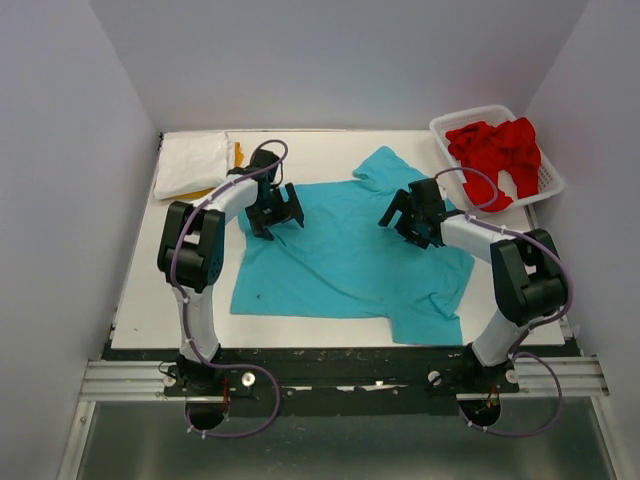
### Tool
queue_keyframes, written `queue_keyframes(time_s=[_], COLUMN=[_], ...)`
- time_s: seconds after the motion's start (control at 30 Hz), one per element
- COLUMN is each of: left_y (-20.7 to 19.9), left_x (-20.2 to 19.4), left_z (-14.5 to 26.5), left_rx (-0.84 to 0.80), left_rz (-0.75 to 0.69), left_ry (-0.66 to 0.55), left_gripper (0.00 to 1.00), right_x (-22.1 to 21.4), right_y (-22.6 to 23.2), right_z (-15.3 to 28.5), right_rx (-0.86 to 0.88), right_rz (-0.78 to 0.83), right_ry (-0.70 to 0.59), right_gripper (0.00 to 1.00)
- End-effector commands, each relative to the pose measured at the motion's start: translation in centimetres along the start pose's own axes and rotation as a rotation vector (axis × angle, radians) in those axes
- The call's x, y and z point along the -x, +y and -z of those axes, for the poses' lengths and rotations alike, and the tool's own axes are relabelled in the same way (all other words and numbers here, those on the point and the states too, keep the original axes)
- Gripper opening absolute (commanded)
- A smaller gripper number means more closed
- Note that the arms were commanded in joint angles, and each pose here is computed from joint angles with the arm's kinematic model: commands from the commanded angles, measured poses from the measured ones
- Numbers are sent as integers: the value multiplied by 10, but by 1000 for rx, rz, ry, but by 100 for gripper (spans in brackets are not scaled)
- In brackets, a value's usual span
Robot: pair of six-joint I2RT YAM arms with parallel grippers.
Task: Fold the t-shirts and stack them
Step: Flatten out the tshirt
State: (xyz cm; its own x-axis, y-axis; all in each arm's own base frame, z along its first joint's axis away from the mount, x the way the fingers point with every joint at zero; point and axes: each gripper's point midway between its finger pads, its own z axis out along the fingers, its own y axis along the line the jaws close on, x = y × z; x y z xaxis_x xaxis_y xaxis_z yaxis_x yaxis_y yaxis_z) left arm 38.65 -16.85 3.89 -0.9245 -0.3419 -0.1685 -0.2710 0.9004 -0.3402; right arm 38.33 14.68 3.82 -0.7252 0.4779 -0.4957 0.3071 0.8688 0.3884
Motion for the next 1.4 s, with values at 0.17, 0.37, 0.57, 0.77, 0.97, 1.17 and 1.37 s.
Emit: queue_keyframes(time_s=[0.17,0.37,0.57,0.77,0.97,1.17,1.37], left_y=[-1,-4,-7,-9,55,107,127], left_x=[25,53,53,31,-45,-112,-131], left_z=[-7,2,22,90,110,93,75], left_rx=[28,-9,-30,-75,-24,5,31], left_rz=[-17,2,-14,-40,72,177,223], left_ry=[42,1,-42,-224,-309,-298,-285], left_gripper=[99,99,99,99,99,99,95], right_x=[2,16,38,83,71,40,27], right_y=[-11,-1,7,18,-16,-44,-53], right_z=[-49,-62,-30,43,100,119,124], right_rx=[-22,-1,23,82,73,68,79], right_rz=[-72,-128,-60,-4,-51,-81,-93], right_ry=[36,4,-64,-279,-387,-383,-376], right_gripper=[100,100,100,100,100,100,100])
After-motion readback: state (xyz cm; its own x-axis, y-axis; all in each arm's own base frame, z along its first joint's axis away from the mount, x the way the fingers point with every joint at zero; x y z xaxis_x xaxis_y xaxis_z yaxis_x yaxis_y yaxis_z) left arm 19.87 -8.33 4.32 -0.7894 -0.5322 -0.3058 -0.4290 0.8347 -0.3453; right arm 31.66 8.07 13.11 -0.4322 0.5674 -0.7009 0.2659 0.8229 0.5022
